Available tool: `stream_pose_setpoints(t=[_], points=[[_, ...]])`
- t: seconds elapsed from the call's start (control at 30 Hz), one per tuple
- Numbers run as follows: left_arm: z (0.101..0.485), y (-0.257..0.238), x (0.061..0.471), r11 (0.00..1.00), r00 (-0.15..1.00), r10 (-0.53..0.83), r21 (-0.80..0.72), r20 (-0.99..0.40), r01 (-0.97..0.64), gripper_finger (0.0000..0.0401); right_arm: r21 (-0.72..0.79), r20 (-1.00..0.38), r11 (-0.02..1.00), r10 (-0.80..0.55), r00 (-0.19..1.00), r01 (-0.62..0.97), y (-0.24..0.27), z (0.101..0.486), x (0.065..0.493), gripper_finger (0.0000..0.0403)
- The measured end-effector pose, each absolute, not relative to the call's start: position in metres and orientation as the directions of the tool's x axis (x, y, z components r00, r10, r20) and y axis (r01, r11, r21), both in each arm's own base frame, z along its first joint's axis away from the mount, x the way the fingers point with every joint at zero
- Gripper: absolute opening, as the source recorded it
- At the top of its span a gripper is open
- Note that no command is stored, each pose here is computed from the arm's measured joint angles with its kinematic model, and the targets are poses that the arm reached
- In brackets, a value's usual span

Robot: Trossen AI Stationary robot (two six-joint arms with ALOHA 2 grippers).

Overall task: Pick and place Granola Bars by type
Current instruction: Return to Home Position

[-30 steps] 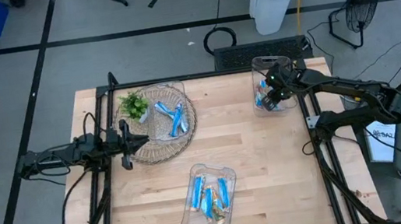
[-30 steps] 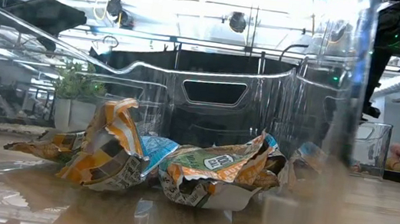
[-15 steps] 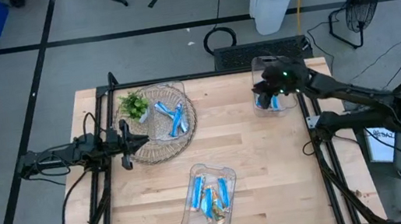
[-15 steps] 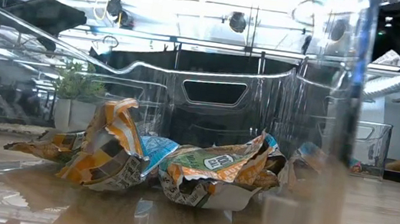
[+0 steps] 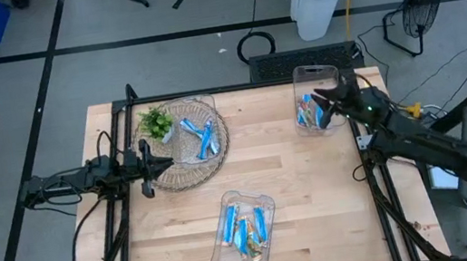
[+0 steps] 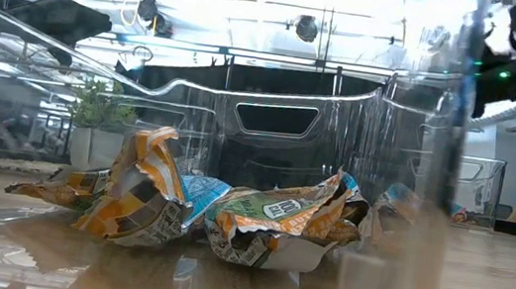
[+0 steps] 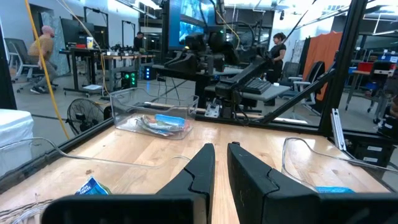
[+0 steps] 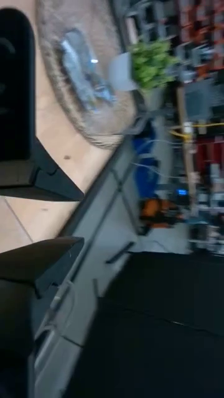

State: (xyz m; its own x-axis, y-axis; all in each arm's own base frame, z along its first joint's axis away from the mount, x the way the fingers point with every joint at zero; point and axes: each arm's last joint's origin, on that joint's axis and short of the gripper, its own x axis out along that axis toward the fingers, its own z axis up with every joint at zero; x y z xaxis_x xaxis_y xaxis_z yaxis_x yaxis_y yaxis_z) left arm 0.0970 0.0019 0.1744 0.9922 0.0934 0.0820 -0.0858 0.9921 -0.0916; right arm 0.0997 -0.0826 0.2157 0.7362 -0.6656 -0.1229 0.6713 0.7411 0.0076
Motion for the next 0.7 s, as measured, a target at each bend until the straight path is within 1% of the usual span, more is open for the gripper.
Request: stream_pose_setpoints(t=[0.3, 0.57, 0.7], points=[[0.174, 0.002, 0.097, 0.992, 0.992, 0.094, -0.092, 0.083, -0.086, 0.0049, 0.047, 0.044, 0.707, -0.707, 0.706, 0.706, -0.069, 0.19, 0.081, 0.0093], [0.174, 0.002, 0.097, 0.992, 0.992, 0.093, -0.092, 0.083, -0.086, 0.0049, 0.072, 0.057, 0.713, -0.701, 0.711, 0.698, -0.067, 0.177, 0.079, 0.0093], [0.174, 0.002, 0.097, 0.992, 0.992, 0.093, -0.092, 0.083, -0.086, 0.0049, 0.074, 0.101, 0.753, -0.658, 0.747, 0.653, -0.064, 0.18, 0.081, 0.0093]])
